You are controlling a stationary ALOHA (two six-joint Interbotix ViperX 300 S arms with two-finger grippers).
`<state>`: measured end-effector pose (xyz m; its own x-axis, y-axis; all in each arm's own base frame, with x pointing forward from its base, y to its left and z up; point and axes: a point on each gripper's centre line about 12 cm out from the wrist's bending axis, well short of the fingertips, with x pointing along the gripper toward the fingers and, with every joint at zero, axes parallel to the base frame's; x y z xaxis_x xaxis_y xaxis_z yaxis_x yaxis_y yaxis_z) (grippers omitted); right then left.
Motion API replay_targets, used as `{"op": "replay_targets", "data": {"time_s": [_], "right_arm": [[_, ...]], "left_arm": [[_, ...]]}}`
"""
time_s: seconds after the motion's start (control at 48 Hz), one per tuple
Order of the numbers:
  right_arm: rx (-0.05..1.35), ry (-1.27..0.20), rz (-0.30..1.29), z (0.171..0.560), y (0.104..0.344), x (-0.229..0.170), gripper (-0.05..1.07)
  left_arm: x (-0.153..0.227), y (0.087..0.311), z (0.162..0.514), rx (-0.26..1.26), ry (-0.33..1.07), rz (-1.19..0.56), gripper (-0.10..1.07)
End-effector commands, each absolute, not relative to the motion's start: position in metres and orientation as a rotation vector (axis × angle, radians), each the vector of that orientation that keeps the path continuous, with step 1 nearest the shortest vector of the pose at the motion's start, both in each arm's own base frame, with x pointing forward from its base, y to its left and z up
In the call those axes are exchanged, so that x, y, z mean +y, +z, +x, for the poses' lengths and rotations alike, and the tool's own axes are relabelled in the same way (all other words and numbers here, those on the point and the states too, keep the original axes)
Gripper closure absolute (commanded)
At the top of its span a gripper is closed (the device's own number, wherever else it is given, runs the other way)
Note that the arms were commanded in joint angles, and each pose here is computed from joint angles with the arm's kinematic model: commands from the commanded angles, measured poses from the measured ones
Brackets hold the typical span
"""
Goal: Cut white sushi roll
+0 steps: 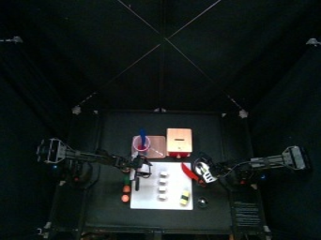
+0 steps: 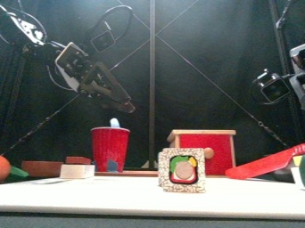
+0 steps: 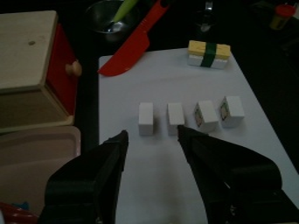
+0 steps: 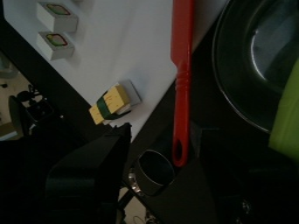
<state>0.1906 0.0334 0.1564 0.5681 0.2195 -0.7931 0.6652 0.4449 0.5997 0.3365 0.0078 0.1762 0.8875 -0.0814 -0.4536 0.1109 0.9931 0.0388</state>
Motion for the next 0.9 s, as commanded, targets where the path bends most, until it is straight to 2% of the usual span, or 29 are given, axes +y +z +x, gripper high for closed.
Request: {"op": "replay_targets", "data": {"time_s": [0.0,0.271,0.5,0.875], "right_arm": [[0.942,-0.311,1.118,0.198,0.164,0.037,0.14],[0.918,-0.268,1.113,0.207,0.174,0.044,0.14],[0.912,-0.246,1.018,0.211,0.174,0.044,0.14],[0.779,-0.181,0.718,0.227,0.191,0.030,0.14]], "left_arm": [[0.009,0.183,0.340,0.443,-0.097,0.063,0.12],[0.009,0.183,0.340,0.443,-0.098,0.063,0.13],[0.009,0.183,0.341,0.443,-0.097,0.063,0.13],[0.009,0.190,0.343,0.420,-0.087,0.041,0.13]]}}
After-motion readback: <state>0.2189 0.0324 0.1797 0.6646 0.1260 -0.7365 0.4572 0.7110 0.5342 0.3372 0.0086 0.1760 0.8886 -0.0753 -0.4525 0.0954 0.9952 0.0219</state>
